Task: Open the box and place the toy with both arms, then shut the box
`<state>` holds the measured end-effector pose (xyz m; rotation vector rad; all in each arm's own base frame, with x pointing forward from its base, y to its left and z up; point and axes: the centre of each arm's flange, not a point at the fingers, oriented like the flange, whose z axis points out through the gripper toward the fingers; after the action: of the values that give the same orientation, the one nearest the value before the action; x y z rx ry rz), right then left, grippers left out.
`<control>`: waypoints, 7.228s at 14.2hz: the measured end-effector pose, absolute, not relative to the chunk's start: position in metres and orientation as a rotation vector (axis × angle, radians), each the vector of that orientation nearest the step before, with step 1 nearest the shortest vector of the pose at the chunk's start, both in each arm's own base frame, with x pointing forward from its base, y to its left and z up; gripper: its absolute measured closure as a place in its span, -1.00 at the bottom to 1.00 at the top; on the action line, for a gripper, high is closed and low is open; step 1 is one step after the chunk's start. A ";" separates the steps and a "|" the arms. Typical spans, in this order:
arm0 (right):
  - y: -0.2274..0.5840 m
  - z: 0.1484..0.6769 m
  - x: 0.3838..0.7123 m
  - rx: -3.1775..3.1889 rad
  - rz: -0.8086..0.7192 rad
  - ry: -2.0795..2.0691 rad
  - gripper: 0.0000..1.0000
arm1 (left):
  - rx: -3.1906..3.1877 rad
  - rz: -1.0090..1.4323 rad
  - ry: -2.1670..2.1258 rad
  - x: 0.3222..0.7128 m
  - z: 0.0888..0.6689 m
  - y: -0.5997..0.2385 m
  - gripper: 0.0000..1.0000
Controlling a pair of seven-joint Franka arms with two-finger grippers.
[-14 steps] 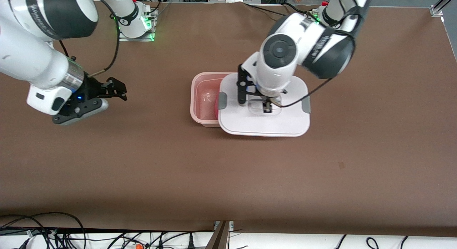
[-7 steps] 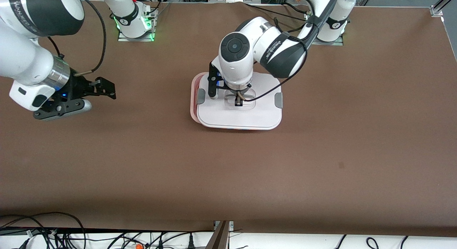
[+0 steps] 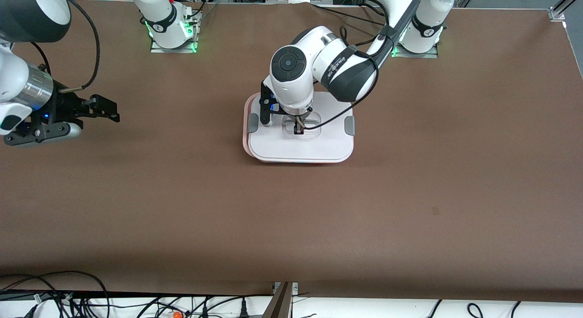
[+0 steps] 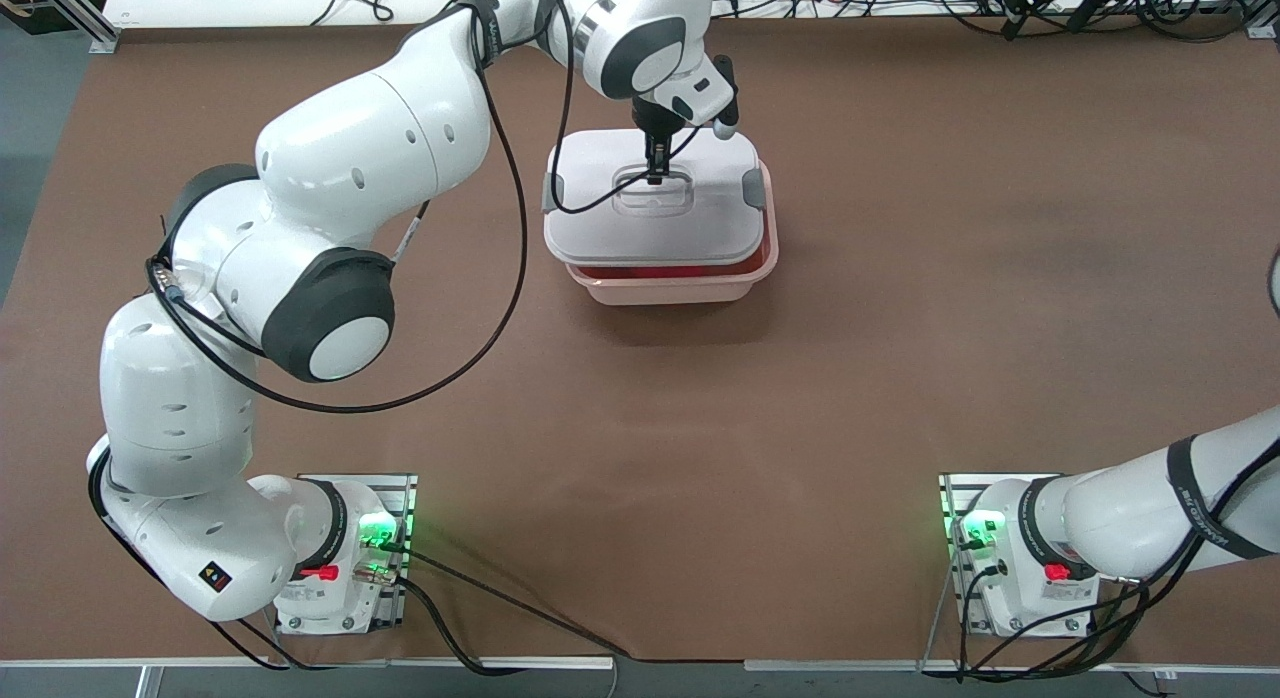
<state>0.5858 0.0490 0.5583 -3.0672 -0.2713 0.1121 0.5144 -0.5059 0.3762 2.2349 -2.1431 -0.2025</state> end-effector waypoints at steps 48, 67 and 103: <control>0.039 0.577 0.568 -3.120 0.086 -0.261 -1.00 | 2.371 -0.196 -2.078 0.498 0.368 -0.528 -0.21; 0.039 0.578 0.568 -3.120 0.086 -0.258 -1.00 | 2.909 -0.059 -1.228 0.694 0.486 -0.157 -1.00; 0.092 0.563 0.590 -3.053 0.184 -0.458 -1.00 | 3.099 -0.163 0.096 0.590 0.602 0.038 -1.00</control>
<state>0.5902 0.0915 0.5632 -3.0535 -0.4576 0.1840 0.5897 0.0376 0.6024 3.0993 0.0960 -0.1628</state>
